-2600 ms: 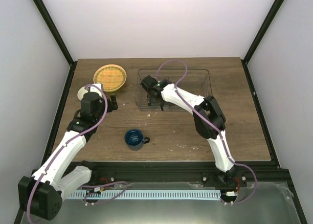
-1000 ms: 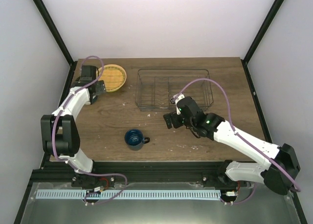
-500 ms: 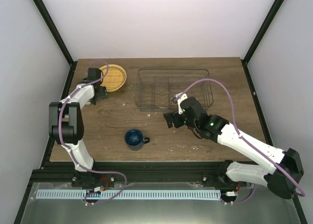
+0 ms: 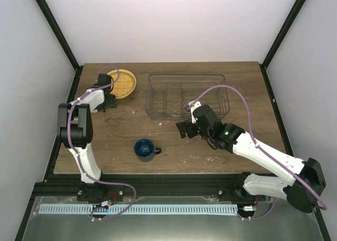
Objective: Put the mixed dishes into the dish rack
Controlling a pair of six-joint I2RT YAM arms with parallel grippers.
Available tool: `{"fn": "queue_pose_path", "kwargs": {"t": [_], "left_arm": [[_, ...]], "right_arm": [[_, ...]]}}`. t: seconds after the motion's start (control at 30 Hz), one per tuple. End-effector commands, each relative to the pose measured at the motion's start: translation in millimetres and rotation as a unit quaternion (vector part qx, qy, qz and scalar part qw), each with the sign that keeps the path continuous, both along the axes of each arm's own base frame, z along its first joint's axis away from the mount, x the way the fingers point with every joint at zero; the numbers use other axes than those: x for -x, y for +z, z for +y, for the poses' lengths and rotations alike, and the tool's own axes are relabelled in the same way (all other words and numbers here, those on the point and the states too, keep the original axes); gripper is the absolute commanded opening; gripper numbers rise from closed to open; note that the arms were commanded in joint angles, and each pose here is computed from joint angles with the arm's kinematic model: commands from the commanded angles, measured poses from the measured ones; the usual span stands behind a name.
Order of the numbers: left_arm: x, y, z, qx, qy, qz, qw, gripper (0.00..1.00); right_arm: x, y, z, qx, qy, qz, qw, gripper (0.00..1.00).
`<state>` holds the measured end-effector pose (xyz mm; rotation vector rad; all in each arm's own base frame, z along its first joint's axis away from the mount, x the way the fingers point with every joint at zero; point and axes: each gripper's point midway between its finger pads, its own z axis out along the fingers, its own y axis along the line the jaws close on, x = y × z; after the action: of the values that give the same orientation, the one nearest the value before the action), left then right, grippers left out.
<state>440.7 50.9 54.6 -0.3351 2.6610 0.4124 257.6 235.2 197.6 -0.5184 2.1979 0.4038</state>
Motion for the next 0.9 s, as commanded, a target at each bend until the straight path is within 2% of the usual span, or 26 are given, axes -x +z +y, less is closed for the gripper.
{"fn": "queue_pose_path", "kwargs": {"t": [0.0,0.17,0.33,0.67,0.87], "left_arm": [[-5.4,-3.9,-1.3,0.001,-0.006,0.001,1.0,0.85],[-1.5,-13.4,-1.9,0.004,-0.005,0.007,1.0,0.76],[1.6,-21.9,-4.7,0.012,-0.006,0.012,1.0,0.59],[10.1,-41.1,-1.7,0.004,-0.007,0.034,0.999,0.42],[14.9,-39.3,3.4,0.002,0.0,0.033,0.999,0.18]], "right_arm": [[-3.4,2.7,0.1,0.003,-0.007,-0.002,1.0,1.0],[-4.2,1.3,-0.2,0.005,-0.01,0.0,1.0,1.0],[-4.5,-1.8,-0.6,0.01,-0.012,0.004,1.0,1.0],[-4.4,-8.3,-3.7,0.019,-0.018,0.011,1.0,1.0],[-5.4,-14.5,-5.5,0.029,-0.023,0.016,0.999,1.0]]}}
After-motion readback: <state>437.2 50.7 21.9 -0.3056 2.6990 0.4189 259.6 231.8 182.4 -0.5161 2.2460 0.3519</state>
